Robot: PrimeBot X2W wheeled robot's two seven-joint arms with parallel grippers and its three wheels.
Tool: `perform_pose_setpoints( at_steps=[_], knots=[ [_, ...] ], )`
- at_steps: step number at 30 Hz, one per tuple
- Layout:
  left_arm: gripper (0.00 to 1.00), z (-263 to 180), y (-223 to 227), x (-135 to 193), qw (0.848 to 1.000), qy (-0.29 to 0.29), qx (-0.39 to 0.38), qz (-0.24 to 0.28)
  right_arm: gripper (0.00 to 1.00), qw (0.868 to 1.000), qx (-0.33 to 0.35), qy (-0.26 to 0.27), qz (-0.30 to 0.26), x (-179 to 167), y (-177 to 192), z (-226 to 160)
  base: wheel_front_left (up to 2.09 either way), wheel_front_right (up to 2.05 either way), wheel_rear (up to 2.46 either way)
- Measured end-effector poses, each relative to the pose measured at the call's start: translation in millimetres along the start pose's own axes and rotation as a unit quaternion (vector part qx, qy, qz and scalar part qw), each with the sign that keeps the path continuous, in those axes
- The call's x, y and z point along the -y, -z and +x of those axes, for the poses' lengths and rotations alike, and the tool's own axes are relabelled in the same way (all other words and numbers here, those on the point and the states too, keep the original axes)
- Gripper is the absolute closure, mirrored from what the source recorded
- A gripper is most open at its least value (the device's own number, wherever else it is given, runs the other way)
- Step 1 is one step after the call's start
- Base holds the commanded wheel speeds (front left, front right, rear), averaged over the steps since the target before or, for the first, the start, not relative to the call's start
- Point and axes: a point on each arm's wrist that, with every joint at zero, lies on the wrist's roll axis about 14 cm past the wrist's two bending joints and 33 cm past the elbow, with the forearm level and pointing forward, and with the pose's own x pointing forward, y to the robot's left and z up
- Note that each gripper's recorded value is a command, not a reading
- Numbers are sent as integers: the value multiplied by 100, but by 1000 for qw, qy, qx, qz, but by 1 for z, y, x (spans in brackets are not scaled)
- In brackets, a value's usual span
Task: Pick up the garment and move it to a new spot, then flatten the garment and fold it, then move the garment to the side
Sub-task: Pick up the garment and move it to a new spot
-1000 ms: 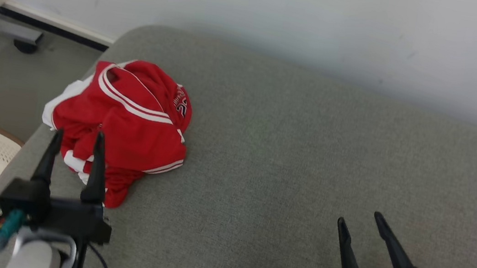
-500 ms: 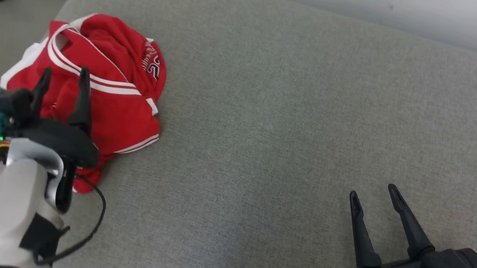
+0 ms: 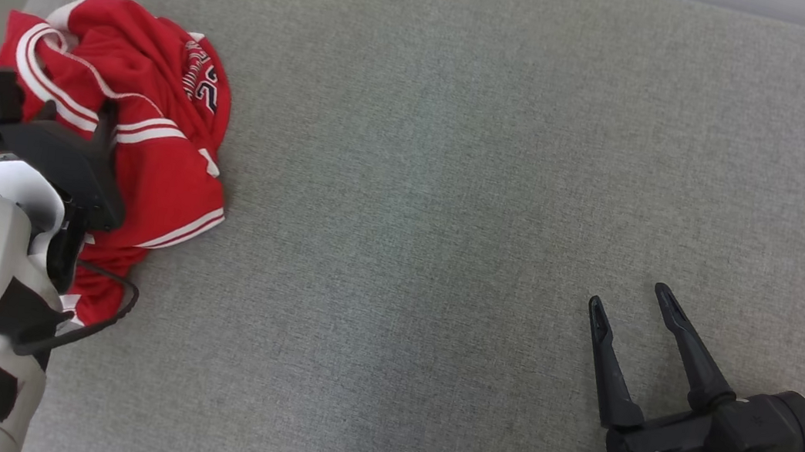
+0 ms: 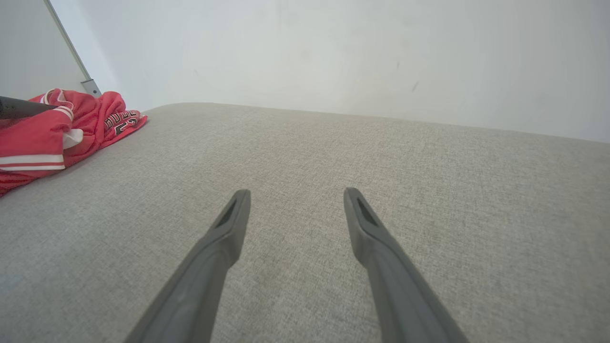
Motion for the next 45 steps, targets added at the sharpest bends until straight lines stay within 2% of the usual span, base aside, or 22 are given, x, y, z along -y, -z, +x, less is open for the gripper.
perform_pose_setpoints(
  at_steps=[7, 11, 12, 13, 19, 24, 30, 34, 39, 45],
  knots=[
    [0, 7, 32, 7, 997, 11, -83, -1, 0, 1000, -4, 6, 3, 5, 5, 0, 0, 0, 0],
    [0, 9, 36, 5, 995, 9, -96, 5, 0, 1000, -2, 9, 5, 6, 4, 1, 0, 0, 0],
    [54, 10, 37, 5, 995, 9, -96, 7, 0, 1000, -1, 10, 5, 6, 4, 1, 0, 0, 0],
    [100, 10, 36, 4, 995, 9, -95, 8, 0, 1000, -2, 10, 5, 7, 4, 1, 0, 0, 0],
    [100, 14, 25, 5, 998, 16, -59, 11, 0, 1000, -1, 14, 7, 8, 4, 1, 0, 0, 0],
    [100, 13, -4, 3, 1000, 19, 14, 19, 0, 1000, 4, 17, 7, 8, -2, 0, 0, 0, 0],
    [100, 4, -35, 0, 994, 18, 96, 38, 0, 1000, 15, 22, 4, 6, -13, -2, 0, 0, 0],
    [100, -6, -54, -5, 989, 16, 140, 47, 0, 999, 25, 29, 1, 5, -23, -5, 0, 0, 0],
    [100, -24, -80, -2, 981, 21, 192, 29, 0, 999, 31, 39, 0, 1, -33, -14, 0, 0, 0],
    [100, -56, -130, 10, 960, 41, 276, 19, 0, 997, 56, 52, -11, -2, -58, -25, 0, 0, 0]
  ],
)
